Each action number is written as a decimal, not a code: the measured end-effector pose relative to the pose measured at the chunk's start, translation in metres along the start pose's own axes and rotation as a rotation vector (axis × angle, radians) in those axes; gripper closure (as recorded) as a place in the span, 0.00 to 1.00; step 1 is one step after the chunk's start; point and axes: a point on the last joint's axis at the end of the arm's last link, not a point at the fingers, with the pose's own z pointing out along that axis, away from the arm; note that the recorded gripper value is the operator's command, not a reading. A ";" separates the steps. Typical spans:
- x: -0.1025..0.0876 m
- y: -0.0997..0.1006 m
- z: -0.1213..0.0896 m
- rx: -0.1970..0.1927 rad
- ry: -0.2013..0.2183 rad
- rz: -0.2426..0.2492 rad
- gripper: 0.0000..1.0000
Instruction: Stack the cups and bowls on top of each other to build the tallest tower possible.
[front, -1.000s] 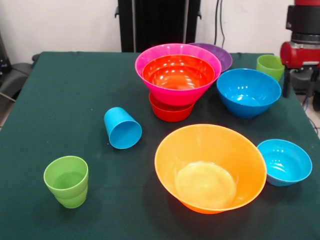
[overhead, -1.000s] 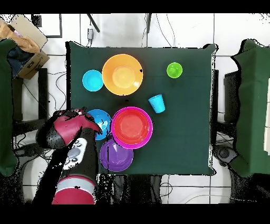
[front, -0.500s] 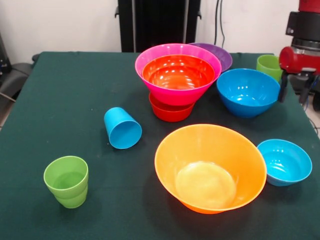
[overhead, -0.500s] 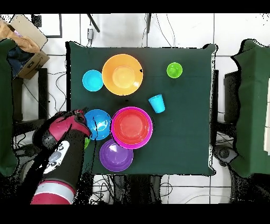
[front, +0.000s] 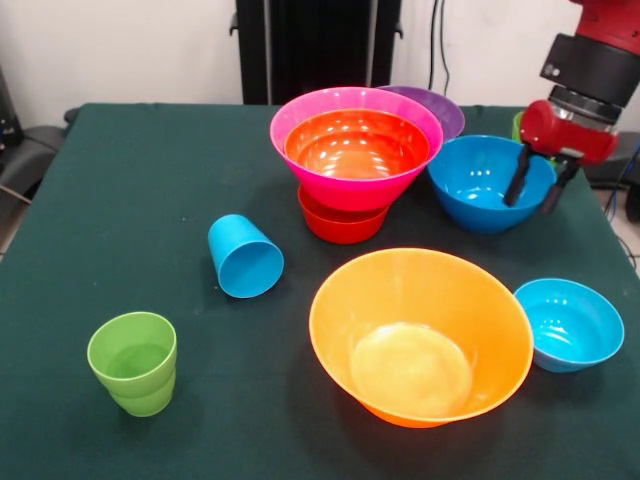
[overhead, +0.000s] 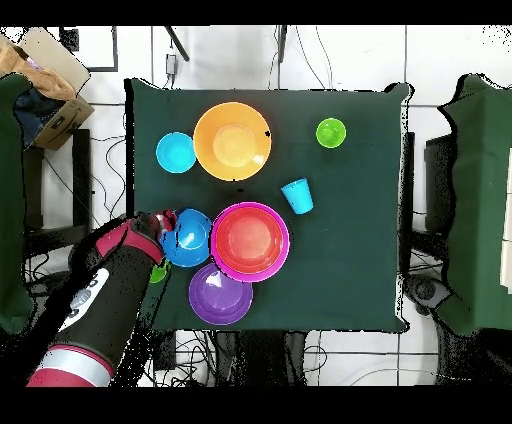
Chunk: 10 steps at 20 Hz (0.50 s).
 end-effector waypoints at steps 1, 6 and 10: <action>0.001 -0.002 0.002 0.014 0.004 -0.007 0.00; 0.001 -0.010 0.012 0.054 0.006 -0.024 0.00; -0.002 -0.015 0.018 0.036 0.019 0.011 0.00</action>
